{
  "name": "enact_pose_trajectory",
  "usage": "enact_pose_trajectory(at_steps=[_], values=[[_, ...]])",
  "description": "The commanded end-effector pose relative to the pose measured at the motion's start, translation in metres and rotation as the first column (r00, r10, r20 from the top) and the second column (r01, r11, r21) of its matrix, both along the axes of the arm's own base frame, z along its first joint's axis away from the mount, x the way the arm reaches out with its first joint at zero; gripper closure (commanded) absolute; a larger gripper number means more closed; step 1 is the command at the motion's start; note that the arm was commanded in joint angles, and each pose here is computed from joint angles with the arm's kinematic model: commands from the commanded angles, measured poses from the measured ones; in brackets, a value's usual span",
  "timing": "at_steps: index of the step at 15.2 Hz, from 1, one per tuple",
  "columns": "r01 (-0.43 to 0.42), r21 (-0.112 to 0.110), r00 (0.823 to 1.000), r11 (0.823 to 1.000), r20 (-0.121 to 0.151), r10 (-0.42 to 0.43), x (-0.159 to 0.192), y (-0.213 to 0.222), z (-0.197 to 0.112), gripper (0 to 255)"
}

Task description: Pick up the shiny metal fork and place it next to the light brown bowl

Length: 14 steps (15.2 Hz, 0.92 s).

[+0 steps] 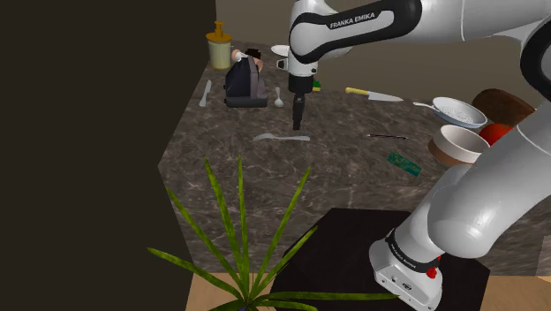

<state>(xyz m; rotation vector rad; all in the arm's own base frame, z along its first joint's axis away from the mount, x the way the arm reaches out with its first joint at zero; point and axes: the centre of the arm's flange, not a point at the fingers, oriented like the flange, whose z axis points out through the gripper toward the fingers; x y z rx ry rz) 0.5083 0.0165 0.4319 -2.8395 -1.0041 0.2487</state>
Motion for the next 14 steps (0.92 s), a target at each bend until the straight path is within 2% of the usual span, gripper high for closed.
enact_pose_trajectory(at_steps=[1, 3, 10, 14], values=[[-0.06, 0.022, 0.998, 0.998, -0.007, 0.06, 0.021, 0.008, -0.015, 0], [-0.102, 0.038, 0.995, 0.994, -0.012, 0.103, 0.037, 0.015, -0.027, 0], [-0.102, 0.038, 0.995, 0.994, -0.012, 0.103, 0.029, 0.017, -0.063, 0], [-0.102, 0.038, 0.995, 0.994, -0.012, 0.103, 0.029, 0.018, -0.066, 0]])
